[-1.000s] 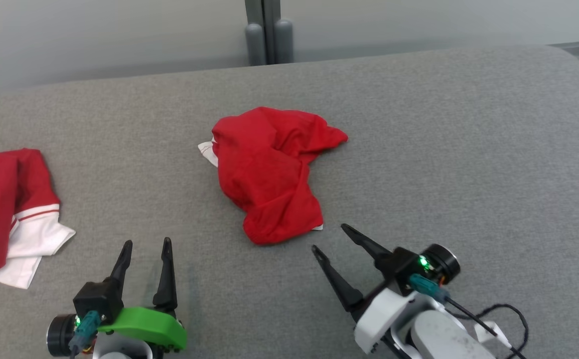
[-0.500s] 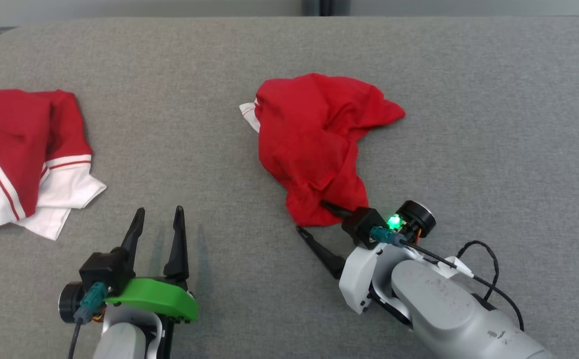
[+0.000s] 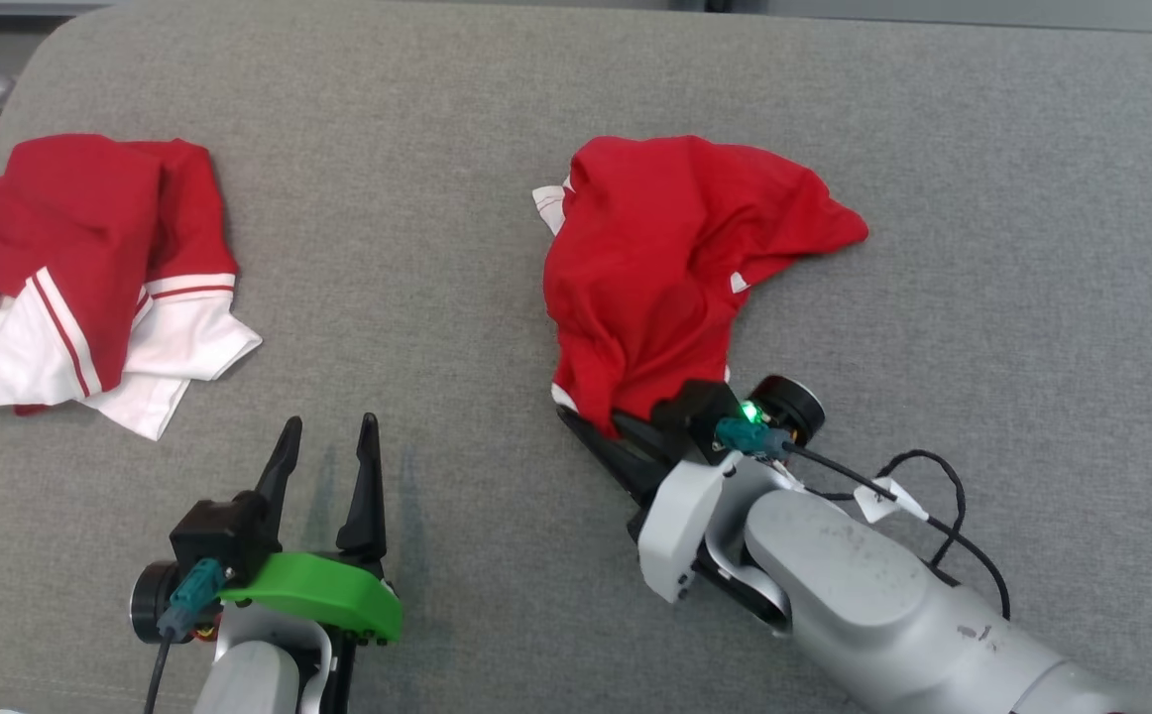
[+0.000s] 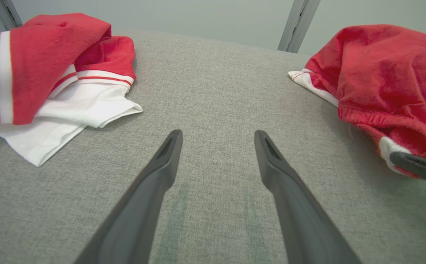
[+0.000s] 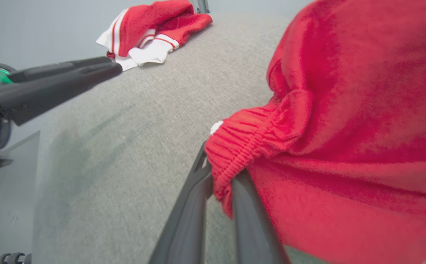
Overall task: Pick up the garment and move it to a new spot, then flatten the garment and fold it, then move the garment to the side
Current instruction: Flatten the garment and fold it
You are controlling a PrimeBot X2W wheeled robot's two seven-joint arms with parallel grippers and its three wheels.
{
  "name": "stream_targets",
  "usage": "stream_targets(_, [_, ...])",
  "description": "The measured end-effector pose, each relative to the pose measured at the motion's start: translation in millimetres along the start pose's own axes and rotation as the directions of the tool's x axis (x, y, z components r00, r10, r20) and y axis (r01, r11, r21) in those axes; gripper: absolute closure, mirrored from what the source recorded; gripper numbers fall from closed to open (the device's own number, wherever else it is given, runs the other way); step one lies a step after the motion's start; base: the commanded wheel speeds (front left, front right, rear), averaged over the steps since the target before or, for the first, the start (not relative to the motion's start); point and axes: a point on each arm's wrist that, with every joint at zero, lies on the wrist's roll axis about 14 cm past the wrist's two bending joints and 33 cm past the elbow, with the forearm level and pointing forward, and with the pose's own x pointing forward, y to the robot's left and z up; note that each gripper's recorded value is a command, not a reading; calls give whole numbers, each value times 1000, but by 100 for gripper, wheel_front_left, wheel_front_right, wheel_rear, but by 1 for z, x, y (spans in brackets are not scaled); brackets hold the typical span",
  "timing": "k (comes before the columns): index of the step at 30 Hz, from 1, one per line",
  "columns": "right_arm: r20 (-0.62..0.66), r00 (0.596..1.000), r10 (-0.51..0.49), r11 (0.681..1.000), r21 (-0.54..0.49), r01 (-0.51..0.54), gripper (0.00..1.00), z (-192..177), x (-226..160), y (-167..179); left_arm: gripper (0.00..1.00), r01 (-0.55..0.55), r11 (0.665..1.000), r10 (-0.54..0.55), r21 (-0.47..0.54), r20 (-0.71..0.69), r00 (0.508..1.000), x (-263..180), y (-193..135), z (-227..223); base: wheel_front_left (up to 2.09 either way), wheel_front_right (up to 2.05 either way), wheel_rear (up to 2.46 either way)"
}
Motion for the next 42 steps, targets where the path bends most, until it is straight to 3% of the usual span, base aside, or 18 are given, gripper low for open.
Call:
stream_targets(5, [282, 956, 83, 995, 30, -96, 100, 107, 9, 28, 0, -3, 1000, 3, -15, 8, 1000, -10, 0, 2, 0, 0, 0])
stream_targets(9, [517, 848, 116, 987, 36, -156, 100, 205, -6, 40, 0, 2, 1000, -2, -18, 10, 1000, -18, -2, 2, 0, 0, 0])
stream_targets(11, [631, 769, 99, 984, 54, -171, 100, 252, -25, 37, 0, 1, 1000, -1, -17, 10, 1000, -21, -2, 1, 0, 0, 0])
stream_targets(14, [714, 699, 40, 987, 80, -138, 100, 285, -48, 19, 0, 5, 1000, -5, -16, 0, 1000, -24, -4, -2, 0, 0, 0])
stream_targets(16, [714, 700, -15, 992, 100, -80, 100, 282, -54, 2, 0, 13, 1000, -13, -17, -5, 1000, -23, -6, -4, 0, 0, 0])
stream_targets(19, [640, 755, -147, 986, 154, 61, 100, 240, -58, -34, 0, 35, 999, -36, -15, -12, 999, -19, -13, -6, 0, 0, 0])
stream_targets(22, [510, 801, -312, 948, 217, 231, 100, 176, -70, -75, 0, 67, 998, -68, -11, -24, 997, -14, -24, -10, 0, 0, 0])
stream_targets(23, [451, 809, -377, 924, 240, 297, 93, 149, -79, -90, 0, 78, 997, -78, -11, -27, 997, -12, -27, -11, 0, 0, 0])
stream_targets(24, [389, 812, -435, 898, 250, 362, 75, 121, -89, -102, 0, 86, 996, -86, -11, -30, 996, -10, -30, -12, 0, 0, 0])
stream_targets(25, [332, 804, -493, 867, 263, 423, 33, 97, -101, -114, 0, 95, 995, -95, -11, -33, 995, -8, -33, -13, 0, 0, 0])
stream_targets(26, [245, 771, -588, 804, 284, 523, 0, 60, -127, -132, 0, 112, 994, -113, -10, -37, 993, -5, -39, -14, 0, 0, 0])
stream_targets(30, [141, 688, -712, 695, 285, 661, 0, 16, -176, -154, 0, 140, 990, -140, -1, -46, 989, 0, -48, -17, 0, 0, 0])
stream_targets(33, [121, 644, -755, 648, 281, 707, 0, 6, -198, -160, 0, 157, 988, -156, 5, -52, 986, 3, -53, -19, 0, 0, 0])
stream_targets(37, [146, 615, -775, 630, 247, 736, 0, 11, -214, -162, 0, 174, 985, -174, 8, -53, 983, 5, -59, -19, 0, 0, 0])
stream_targets(42, [213, 613, -761, 646, 161, 746, 0, 33, -221, -157, 0, 187, 982, -186, 14, -45, 981, 4, -63, -16, 0, 0, 0])
